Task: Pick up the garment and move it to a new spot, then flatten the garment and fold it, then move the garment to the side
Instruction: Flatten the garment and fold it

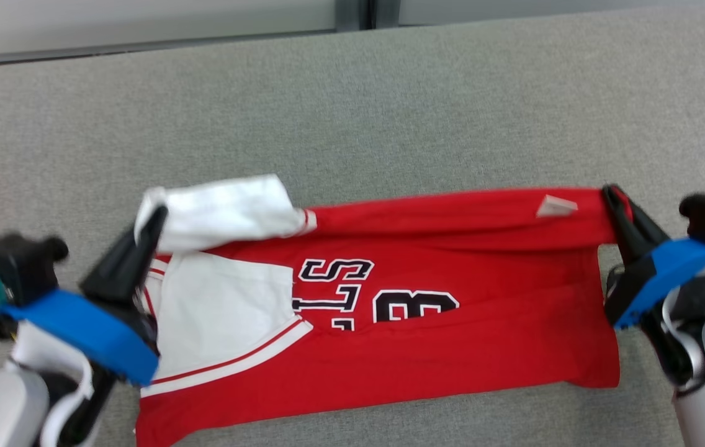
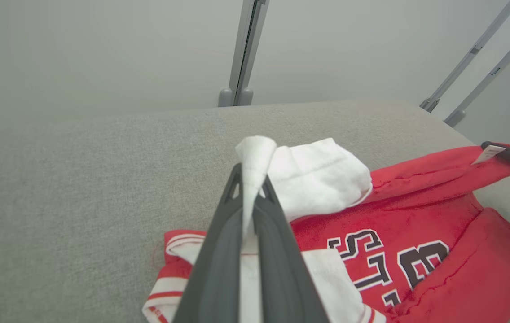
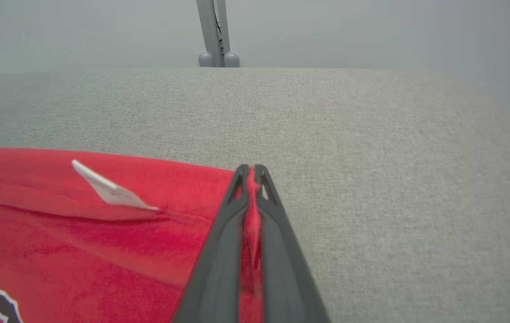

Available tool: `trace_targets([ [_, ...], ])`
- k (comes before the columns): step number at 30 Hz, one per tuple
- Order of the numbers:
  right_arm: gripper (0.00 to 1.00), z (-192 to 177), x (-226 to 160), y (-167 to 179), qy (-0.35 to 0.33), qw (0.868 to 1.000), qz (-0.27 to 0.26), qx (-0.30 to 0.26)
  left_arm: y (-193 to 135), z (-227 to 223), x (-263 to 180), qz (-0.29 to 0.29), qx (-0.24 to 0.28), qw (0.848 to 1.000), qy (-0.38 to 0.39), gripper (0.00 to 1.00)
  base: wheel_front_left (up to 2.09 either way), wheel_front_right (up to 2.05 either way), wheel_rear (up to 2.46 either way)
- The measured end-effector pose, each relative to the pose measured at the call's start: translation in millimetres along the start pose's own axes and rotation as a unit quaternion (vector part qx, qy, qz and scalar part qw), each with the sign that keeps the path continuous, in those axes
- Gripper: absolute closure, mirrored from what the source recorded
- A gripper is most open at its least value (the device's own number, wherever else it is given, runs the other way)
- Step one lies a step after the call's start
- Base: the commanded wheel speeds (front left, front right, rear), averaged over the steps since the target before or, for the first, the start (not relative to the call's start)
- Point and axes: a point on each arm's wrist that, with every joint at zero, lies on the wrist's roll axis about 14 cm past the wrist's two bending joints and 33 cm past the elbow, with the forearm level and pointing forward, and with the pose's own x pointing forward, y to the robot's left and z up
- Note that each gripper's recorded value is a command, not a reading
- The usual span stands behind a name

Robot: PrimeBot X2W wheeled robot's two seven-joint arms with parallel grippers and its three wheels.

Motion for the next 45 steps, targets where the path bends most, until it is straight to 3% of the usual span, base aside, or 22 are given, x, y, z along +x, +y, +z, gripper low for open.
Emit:
trace_targets([
  [11,1.00,-35,-41,8,0.012,0.999,-0.017,0.045,-20,-58,-42,0.029,-0.097,0.995,0.002,1.00,0.00,0.00,0.00],
  [12,0.80,-36,-44,8,0.010,0.999,-0.020,0.047,-19,-61,-43,0.035,-0.104,0.994,-0.003,1.00,0.00,0.00,0.00],
  [13,0.57,-36,-46,8,0.006,0.998,-0.023,0.050,-17,-62,-45,0.041,-0.110,0.993,-0.008,0.73,0.00,0.00,0.00],
  [14,0.00,-36,-48,8,0.001,0.998,-0.025,0.054,-13,-65,-47,0.049,-0.116,0.992,-0.011,0.41,0.00,0.00,0.00],
  [15,0.00,-36,-49,7,-0.003,0.998,-0.028,0.057,-10,-66,-49,0.059,-0.120,0.991,-0.018,0.00,0.00,0.00,0.00],
  [24,0.00,-43,-71,-5,-0.018,0.995,-0.056,0.079,12,-59,-68,0.122,-0.161,0.975,-0.092,0.00,0.00,0.00,0.00],
  [33,0.00,-40,-77,-9,-0.025,0.994,-0.068,0.078,19,-38,-74,0.165,-0.094,0.974,-0.128,0.00,0.00,0.00,0.00],
  [38,0.00,-45,-65,2,-0.003,0.996,-0.052,0.067,18,-29,-72,0.187,-0.091,0.967,-0.146,0.00,0.00,0.00,0.00],
  [45,0.00,-85,-53,7,0.087,0.994,-0.045,0.057,21,-31,-80,0.208,-0.088,0.963,-0.149,0.00,0.00,0.00,0.00],
])
